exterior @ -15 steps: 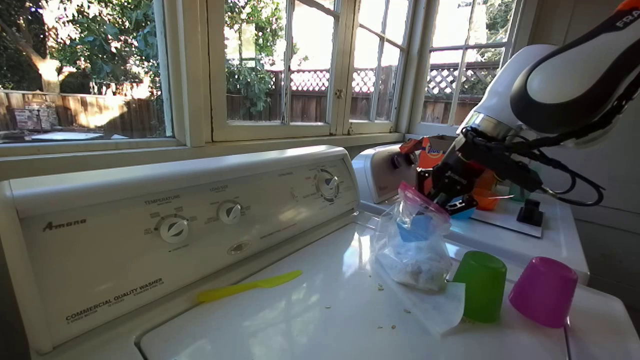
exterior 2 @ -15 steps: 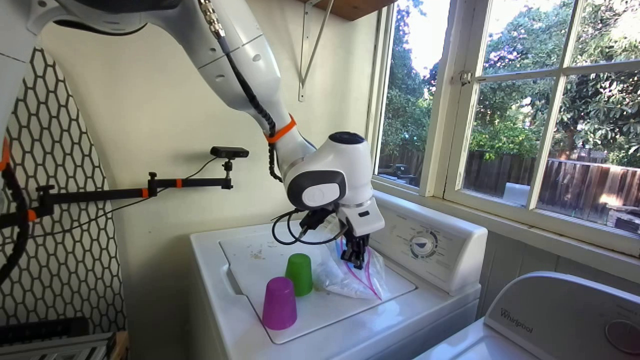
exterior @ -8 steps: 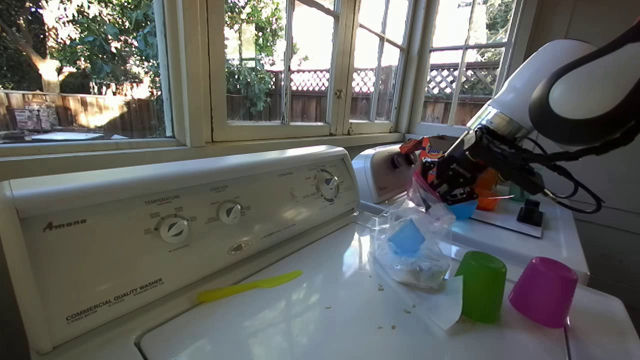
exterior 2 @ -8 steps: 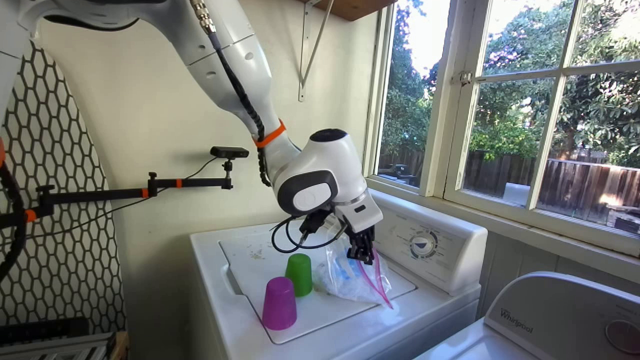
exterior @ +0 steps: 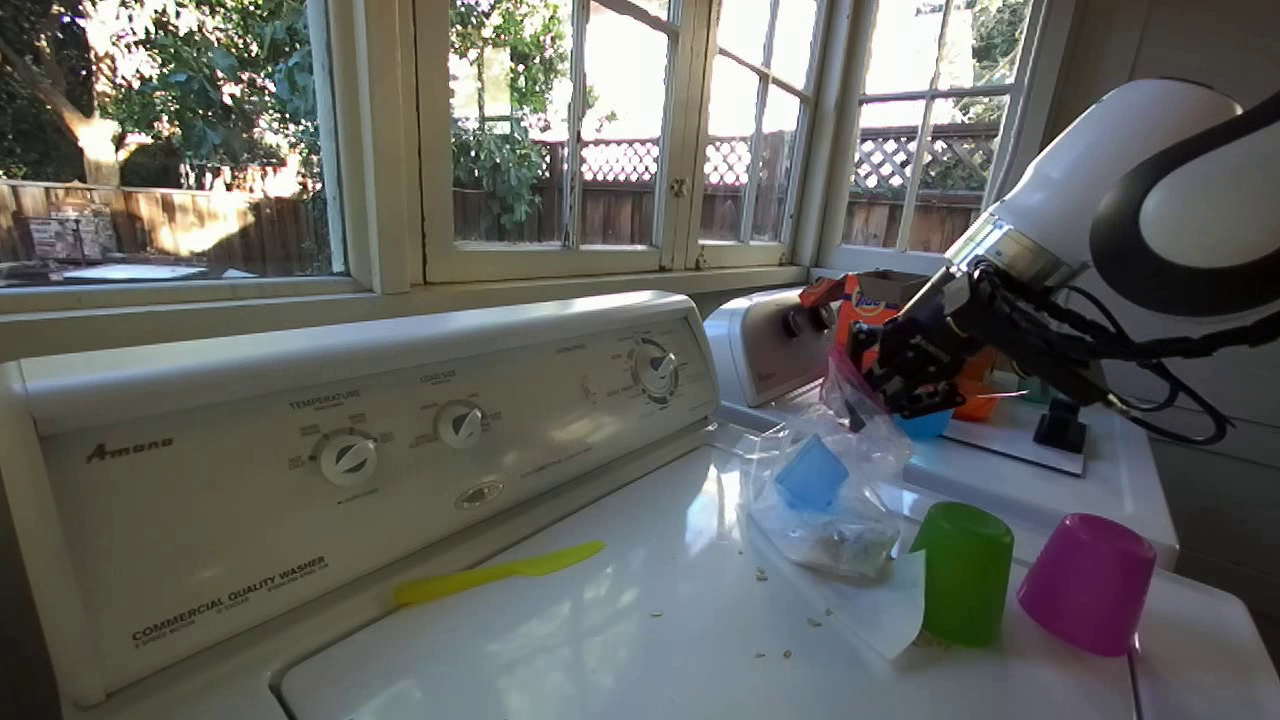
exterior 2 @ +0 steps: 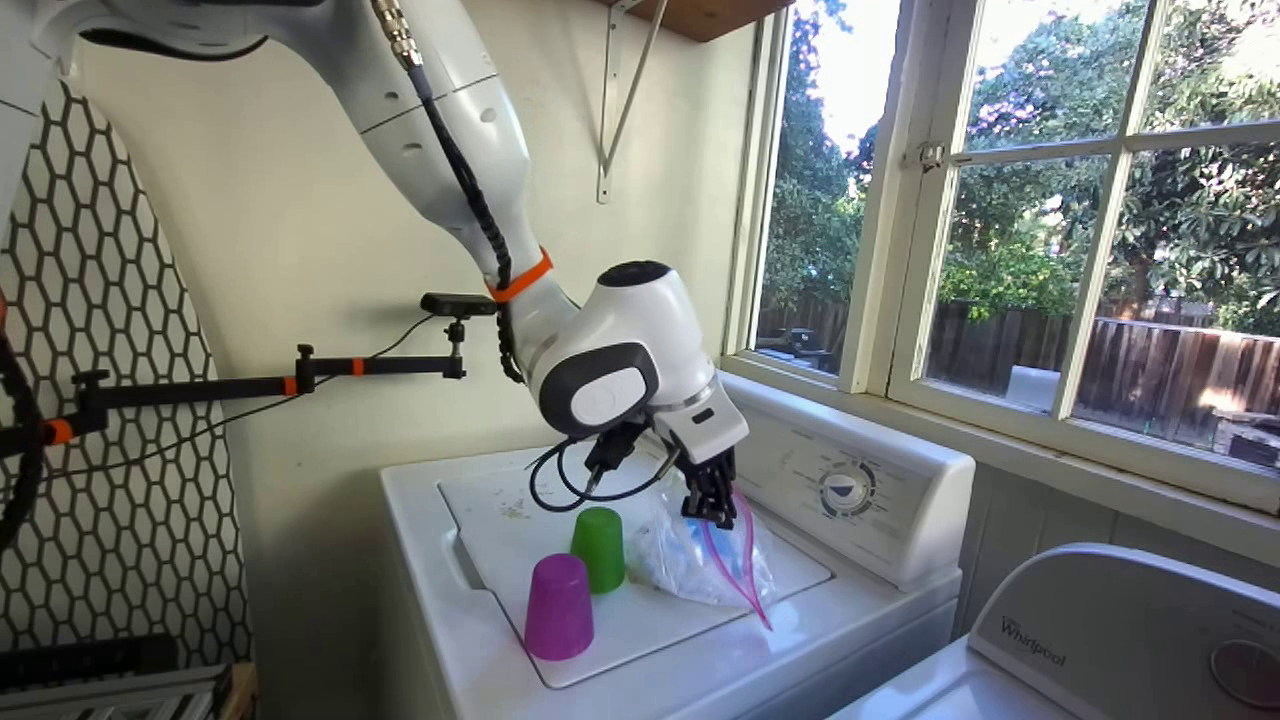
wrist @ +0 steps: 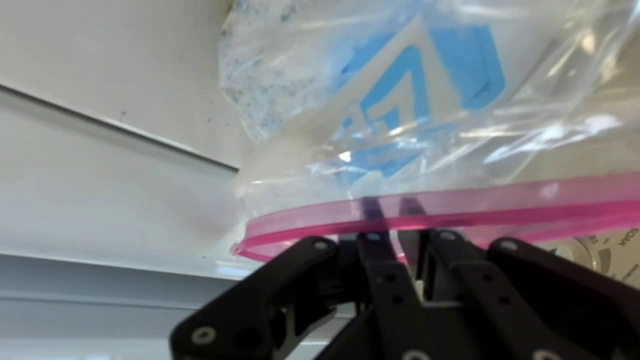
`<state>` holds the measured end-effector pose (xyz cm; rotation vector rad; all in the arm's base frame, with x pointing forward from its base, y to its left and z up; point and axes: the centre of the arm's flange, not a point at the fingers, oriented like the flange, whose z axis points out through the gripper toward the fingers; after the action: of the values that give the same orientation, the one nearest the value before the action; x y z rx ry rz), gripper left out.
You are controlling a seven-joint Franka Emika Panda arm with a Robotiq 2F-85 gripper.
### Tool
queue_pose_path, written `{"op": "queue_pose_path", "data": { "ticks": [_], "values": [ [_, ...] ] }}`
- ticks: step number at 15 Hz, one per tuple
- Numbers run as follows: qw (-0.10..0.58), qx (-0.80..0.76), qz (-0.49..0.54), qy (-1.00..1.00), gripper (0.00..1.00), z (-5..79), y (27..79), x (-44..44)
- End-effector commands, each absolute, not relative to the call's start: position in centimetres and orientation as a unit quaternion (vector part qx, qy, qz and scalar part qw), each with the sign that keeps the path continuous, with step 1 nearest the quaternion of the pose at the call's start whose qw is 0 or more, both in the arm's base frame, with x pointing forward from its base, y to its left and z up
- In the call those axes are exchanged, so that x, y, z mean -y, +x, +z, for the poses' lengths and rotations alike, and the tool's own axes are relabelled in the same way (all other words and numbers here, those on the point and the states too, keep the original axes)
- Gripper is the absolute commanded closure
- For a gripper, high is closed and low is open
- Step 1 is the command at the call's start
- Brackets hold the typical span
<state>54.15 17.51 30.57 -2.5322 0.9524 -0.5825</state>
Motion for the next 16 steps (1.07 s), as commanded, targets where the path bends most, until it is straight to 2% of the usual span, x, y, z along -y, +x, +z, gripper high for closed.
{"op": "queue_pose_path", "data": {
  "ticks": [1, 2, 6, 10, 11, 14, 16],
  "values": [
    [0.199, -0.326, -0.173, -0.908, 0.64, 31.3, 53.3, -18.8],
    [0.202, -0.323, -0.167, -0.910, 0.51, 31.3, 53.2, -19.4],
    [0.200, -0.315, -0.143, -0.917, 0.22, 31.6, 53.3, -20.4],
    [0.186, -0.312, -0.136, -0.922, 0.11, 31.9, 53.6, -19.5],
    [0.185, -0.314, -0.136, -0.921, 0.13, 32.1, 53.6, -19.2],
    [0.193, -0.315, -0.146, -0.917, 0.00, 33.1, 53.3, -18.0],
    [0.205, -0.318, -0.160, -0.912, 0.00, 34.6, 52.7, -17.4]
  ]
}}
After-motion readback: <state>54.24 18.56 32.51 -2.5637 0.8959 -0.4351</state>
